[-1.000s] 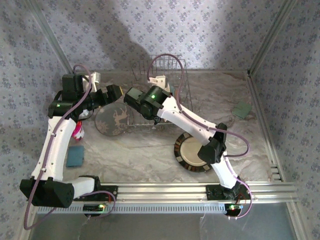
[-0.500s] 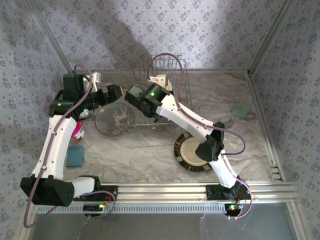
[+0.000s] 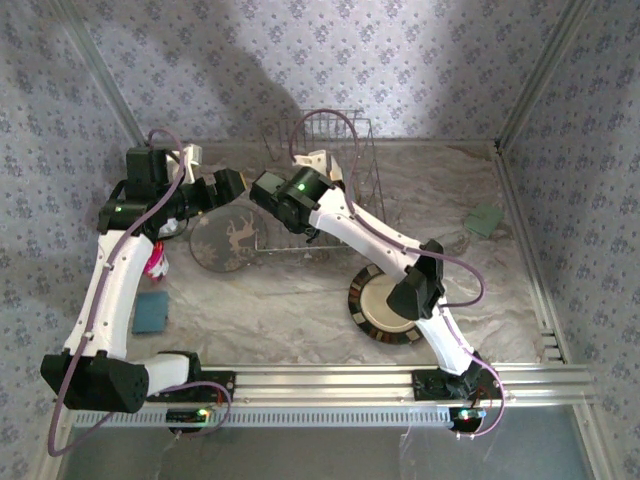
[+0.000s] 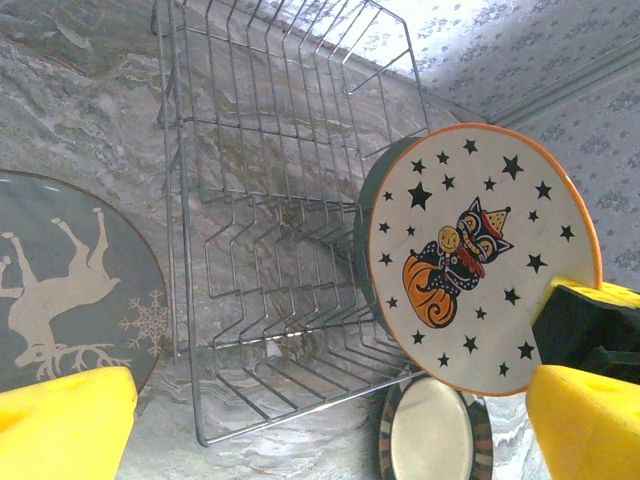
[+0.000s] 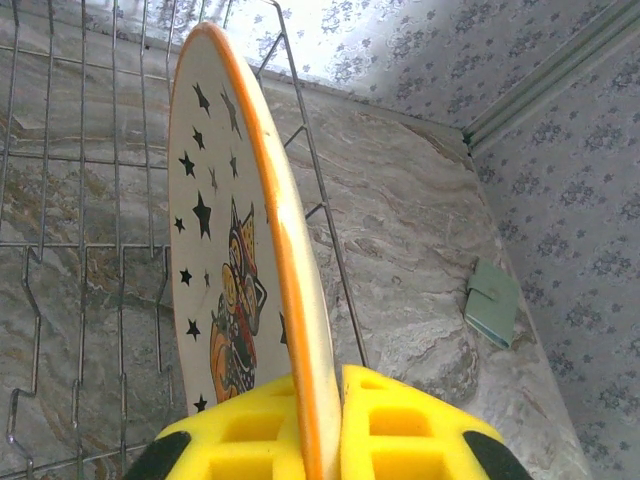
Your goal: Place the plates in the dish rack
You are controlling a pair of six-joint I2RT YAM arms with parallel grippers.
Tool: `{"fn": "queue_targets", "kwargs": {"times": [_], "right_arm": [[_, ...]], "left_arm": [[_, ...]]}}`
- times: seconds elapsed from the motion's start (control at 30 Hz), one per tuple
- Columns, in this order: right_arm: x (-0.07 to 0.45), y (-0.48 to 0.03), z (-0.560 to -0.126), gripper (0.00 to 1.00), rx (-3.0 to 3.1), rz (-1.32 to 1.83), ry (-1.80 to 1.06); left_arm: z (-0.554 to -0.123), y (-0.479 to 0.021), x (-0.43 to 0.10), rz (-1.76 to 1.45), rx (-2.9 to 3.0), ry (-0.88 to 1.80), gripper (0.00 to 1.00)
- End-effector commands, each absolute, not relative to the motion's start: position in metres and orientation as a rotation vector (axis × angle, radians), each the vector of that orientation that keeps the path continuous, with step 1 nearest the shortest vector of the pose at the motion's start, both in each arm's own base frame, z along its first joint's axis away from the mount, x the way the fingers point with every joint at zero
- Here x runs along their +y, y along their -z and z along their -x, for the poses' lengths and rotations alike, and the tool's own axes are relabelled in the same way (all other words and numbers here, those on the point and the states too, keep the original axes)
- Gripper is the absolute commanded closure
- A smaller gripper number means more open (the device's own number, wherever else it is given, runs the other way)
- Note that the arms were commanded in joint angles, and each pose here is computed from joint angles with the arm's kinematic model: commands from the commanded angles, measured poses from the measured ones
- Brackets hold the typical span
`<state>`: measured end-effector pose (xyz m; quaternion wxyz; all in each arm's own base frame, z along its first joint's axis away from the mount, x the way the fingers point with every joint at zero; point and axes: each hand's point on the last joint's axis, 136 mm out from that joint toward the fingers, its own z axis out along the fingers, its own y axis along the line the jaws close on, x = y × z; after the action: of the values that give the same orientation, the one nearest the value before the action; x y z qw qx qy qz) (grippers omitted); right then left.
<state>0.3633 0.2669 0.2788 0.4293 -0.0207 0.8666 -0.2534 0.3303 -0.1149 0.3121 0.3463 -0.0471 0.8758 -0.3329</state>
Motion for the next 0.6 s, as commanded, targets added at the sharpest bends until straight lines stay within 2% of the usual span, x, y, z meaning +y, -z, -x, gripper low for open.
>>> {"fn": "queue_targets", "kwargs": {"times": [0.0, 0.13, 0.57], "right_arm": [[0.260, -0.299, -0.374, 1.00, 2.048, 0.032, 0.697], [0.262, -0.296, -0.374, 1.00, 2.058, 0.028, 0.688], [0.268, -0.333, -0.372, 1.00, 1.998, 0.035, 0.609]], "left_arm": [[-0.327, -0.317, -0.118, 0.077, 2.247, 0.883, 0.01], [-0.326, -0.315, -0.118, 0.076, 2.251, 0.880, 0.01], [-0.326, -0.316, -0.118, 0.078, 2.251, 0.884, 0.01]]}}
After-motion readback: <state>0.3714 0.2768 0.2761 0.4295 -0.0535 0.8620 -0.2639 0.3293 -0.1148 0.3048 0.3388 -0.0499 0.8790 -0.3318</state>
